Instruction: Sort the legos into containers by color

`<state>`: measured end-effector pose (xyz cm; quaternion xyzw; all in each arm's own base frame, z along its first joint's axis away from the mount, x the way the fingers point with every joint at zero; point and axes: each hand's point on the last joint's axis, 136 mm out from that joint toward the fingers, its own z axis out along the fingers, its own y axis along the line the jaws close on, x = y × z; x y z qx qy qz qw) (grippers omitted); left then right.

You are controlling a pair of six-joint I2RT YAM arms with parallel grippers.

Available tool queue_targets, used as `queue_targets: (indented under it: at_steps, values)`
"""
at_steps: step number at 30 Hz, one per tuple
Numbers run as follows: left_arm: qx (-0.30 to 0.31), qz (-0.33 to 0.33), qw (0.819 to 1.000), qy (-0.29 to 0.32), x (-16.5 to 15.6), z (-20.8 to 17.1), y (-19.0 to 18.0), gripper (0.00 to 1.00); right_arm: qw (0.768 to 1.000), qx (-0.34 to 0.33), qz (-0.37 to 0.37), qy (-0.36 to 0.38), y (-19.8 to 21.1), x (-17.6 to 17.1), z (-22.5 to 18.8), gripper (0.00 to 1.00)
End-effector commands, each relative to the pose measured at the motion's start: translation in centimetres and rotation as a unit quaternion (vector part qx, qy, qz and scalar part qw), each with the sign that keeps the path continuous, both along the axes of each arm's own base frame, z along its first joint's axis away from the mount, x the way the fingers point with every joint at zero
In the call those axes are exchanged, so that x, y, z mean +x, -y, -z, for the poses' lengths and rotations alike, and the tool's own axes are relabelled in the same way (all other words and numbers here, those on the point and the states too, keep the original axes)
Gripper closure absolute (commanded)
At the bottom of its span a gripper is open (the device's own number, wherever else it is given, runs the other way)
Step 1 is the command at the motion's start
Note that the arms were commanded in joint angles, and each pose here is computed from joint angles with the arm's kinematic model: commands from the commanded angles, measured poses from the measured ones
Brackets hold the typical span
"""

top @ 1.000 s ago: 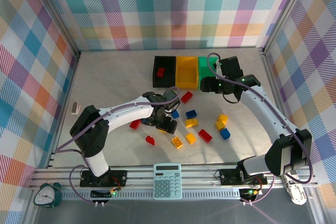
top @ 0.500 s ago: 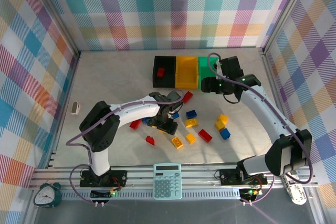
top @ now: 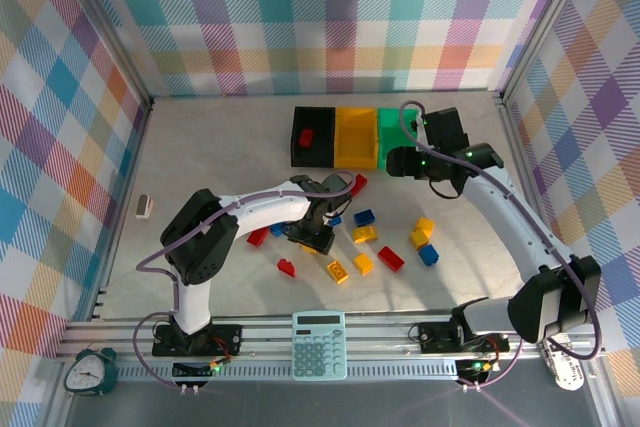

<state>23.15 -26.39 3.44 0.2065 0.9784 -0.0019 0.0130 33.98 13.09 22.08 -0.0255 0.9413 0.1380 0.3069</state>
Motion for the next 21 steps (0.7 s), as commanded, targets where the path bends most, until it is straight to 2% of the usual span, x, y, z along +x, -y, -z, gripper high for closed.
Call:
queue_targets:
  at_steps: [1, 8, 14, 18, 21]
  values:
    - [0.02, 0.007, 1.0, 0.0, -0.3, -0.1, -0.4, 0.5, 1.0, -0.002, 0.003, 0.01, 0.5, -0.2, -0.9, 0.29]
    - [0.028, 0.005, 1.0, 0.011, -0.1, -0.3, -0.9, 0.61, 1.0, -0.005, 0.005, 0.008, 0.7, -0.3, -0.6, 0.3]
    - [0.024, 0.016, 0.999, 0.042, 1.3, -3.5, -0.5, 0.65, 1.0, -0.004, 0.006, 0.008, 0.7, -0.6, -0.5, 0.3]
    - [0.017, 0.012, 0.997, 0.075, 3.6, -6.8, -1.1, 0.68, 1.0, -0.009, 0.007, 0.006, 1.1, -1.2, -0.2, 0.3]
    - [-0.005, 0.003, 0.993, 0.117, 7.0, -9.9, -0.5, 0.69, 1.0, -0.009, 0.011, 0.002, 1.4, -1.8, 0.4, 0.31]
